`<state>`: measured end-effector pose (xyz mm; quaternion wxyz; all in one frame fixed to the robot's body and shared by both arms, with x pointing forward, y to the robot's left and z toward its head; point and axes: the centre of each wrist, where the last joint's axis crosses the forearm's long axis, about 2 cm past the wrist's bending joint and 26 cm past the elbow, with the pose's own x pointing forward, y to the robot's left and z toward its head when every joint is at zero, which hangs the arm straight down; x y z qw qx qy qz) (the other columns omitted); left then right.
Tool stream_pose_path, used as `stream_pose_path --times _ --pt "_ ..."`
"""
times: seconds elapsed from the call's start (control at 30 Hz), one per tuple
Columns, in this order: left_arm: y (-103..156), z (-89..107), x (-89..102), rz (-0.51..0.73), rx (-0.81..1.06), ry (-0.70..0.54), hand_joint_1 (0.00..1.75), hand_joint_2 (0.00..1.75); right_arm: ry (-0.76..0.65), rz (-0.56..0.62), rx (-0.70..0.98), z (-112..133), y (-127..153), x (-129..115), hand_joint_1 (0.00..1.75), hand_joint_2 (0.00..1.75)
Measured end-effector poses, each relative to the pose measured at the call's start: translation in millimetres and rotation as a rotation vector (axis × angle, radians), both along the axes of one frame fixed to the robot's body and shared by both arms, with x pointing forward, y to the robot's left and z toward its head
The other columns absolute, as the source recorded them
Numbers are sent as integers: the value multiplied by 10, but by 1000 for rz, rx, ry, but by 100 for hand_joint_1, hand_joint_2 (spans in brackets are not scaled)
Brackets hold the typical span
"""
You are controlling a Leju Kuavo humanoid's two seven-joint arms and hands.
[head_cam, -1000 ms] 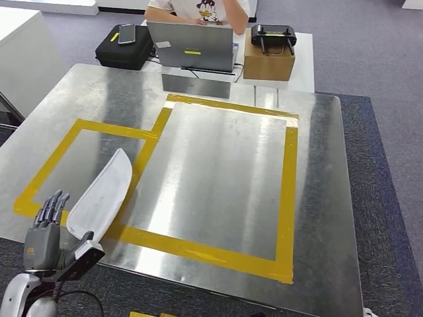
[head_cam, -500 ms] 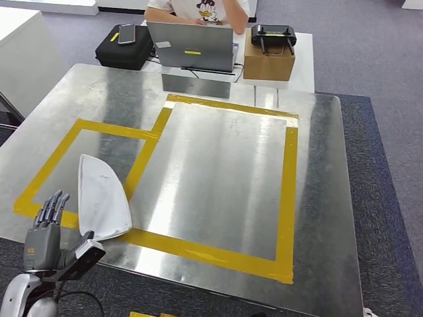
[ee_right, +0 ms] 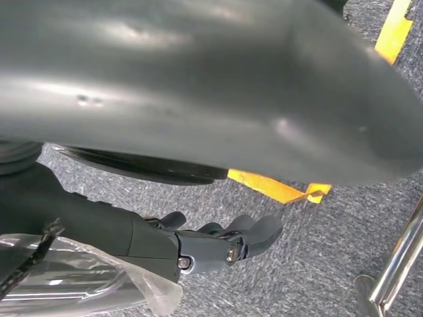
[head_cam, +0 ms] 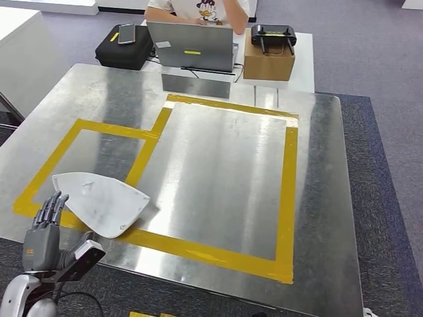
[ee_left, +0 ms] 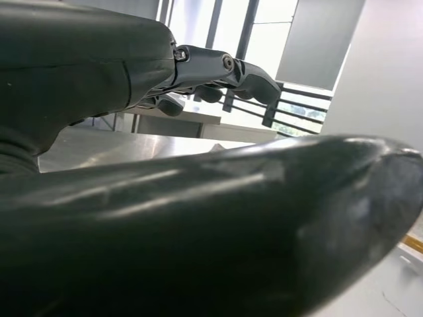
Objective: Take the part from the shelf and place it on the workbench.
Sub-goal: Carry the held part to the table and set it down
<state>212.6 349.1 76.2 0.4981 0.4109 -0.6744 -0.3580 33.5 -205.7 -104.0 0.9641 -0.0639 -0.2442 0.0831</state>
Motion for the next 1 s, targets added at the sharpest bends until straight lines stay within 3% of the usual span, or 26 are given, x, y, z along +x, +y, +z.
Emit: stream_pose_path --times 1.0 --pt "0 0 -6 3 17 2 0 0 -13 -25 23 -3 -6 -2 0 0"
